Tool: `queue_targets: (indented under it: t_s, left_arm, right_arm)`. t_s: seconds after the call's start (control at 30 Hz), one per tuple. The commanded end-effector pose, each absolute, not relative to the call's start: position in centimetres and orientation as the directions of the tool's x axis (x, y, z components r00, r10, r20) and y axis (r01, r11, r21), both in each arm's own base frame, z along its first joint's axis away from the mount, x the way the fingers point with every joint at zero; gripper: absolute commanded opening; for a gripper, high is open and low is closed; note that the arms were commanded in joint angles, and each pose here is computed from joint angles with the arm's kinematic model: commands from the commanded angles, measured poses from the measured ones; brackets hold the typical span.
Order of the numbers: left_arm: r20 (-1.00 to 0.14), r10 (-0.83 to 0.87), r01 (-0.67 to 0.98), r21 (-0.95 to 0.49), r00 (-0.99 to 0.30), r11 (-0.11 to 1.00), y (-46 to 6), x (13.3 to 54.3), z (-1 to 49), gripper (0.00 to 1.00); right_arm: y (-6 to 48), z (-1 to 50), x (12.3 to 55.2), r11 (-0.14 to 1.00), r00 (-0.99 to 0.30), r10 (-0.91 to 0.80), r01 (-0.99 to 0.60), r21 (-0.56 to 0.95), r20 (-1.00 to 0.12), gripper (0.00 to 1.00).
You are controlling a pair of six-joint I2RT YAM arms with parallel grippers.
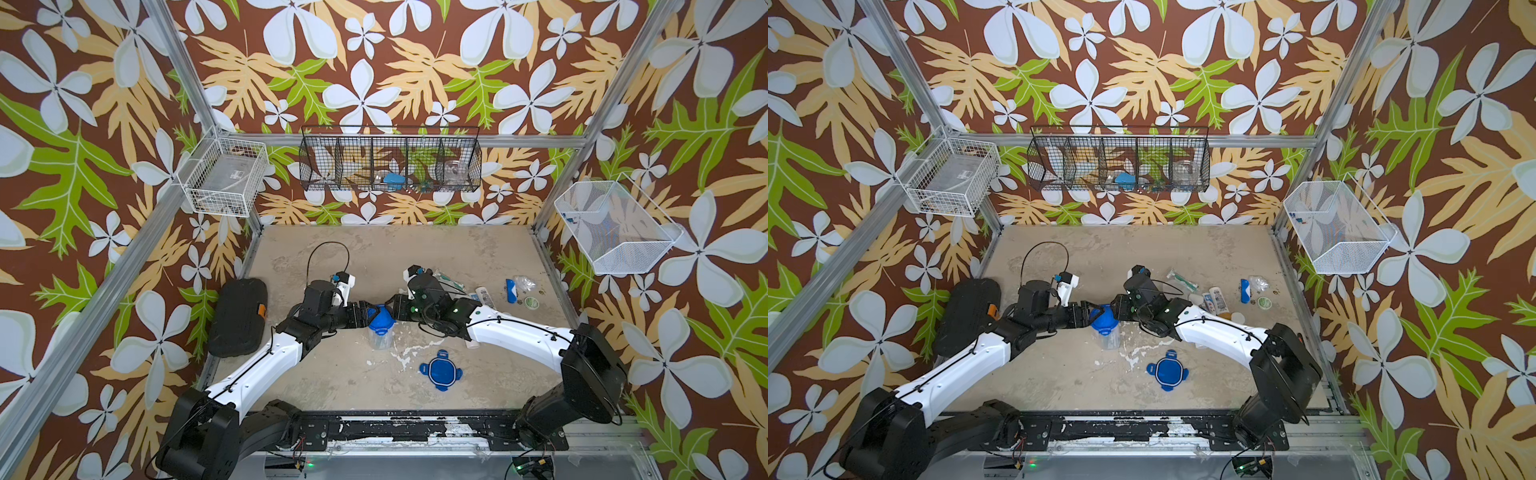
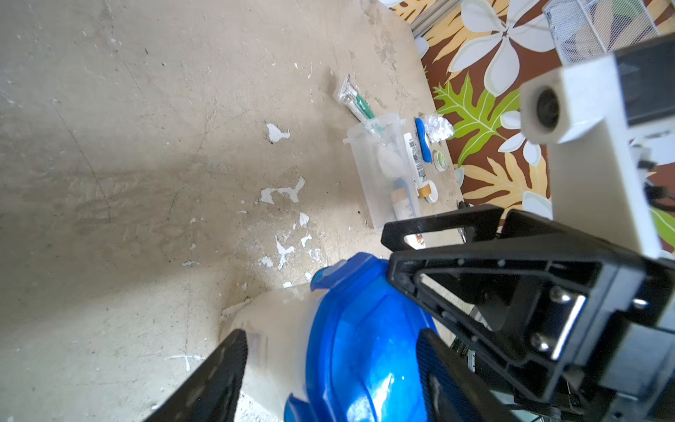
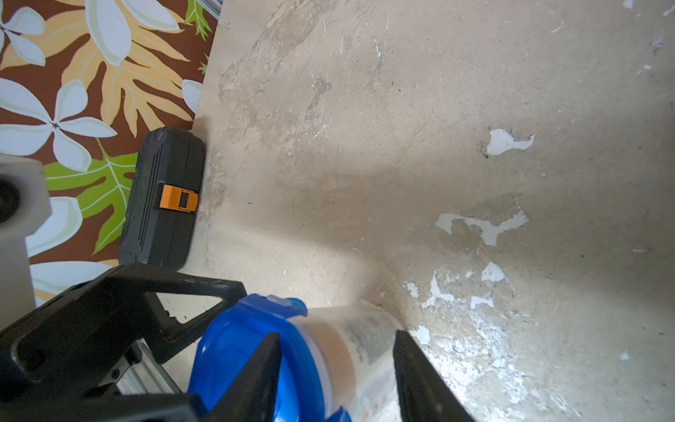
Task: Take out toiletry kits
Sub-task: Adjust the container at the center of the board.
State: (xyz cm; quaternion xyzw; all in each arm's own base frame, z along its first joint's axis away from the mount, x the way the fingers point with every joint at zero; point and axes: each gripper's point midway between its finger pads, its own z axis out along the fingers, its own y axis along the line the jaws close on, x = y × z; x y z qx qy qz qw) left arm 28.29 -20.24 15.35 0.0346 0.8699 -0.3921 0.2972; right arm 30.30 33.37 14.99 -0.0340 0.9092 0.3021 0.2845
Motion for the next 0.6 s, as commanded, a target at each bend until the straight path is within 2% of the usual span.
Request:
queue_targets:
  t_s: [0.0,0.13,0.27,0.4,0.47,0.57]
  left_arm:
    - [-0.538,-0.171,0.293,-0.667,-0.826,0.684,-20.4,27.8,15.1,0.75]
    - [-0.527,-0.171,0.294,-0.681,-0.832,0.670,-20.5,27.2,14.9,0.75]
    - [-0.527,-0.173,0.293,-0.682,-0.832,0.670,-20.4,27.0,15.0,0.75]
    - [-0.545,-0.182,0.312,-0.686,-0.818,0.657,-20.6,27.3,16.3,0.77]
    - [-0.551,-0.178,0.319,-0.683,-0.815,0.657,-20.8,27.4,16.5,0.78]
    - [-0.544,-0.162,0.314,-0.674,-0.823,0.668,-20.8,27.5,15.7,0.78]
  right_arm:
    - [32.2,14.4,29.1,0.839,-0.845,0.051,-0.253,0.482,-0.532,0.55]
    - [32.6,17.5,28.9,0.755,-0.796,0.140,-0.298,0.584,-0.589,0.61]
    - [31.3,18.7,28.7,0.741,-0.779,0.225,-0.254,0.622,-0.586,0.67]
    - [27.4,17.9,28.1,0.786,-0.747,0.323,-0.129,0.604,-0.580,0.64]
    - [25.7,16.1,27.8,0.843,-0.758,0.301,-0.073,0.534,-0.579,0.60]
    - [26.5,13.4,27.0,0.862,-0.818,0.224,-0.087,0.499,-0.530,0.57]
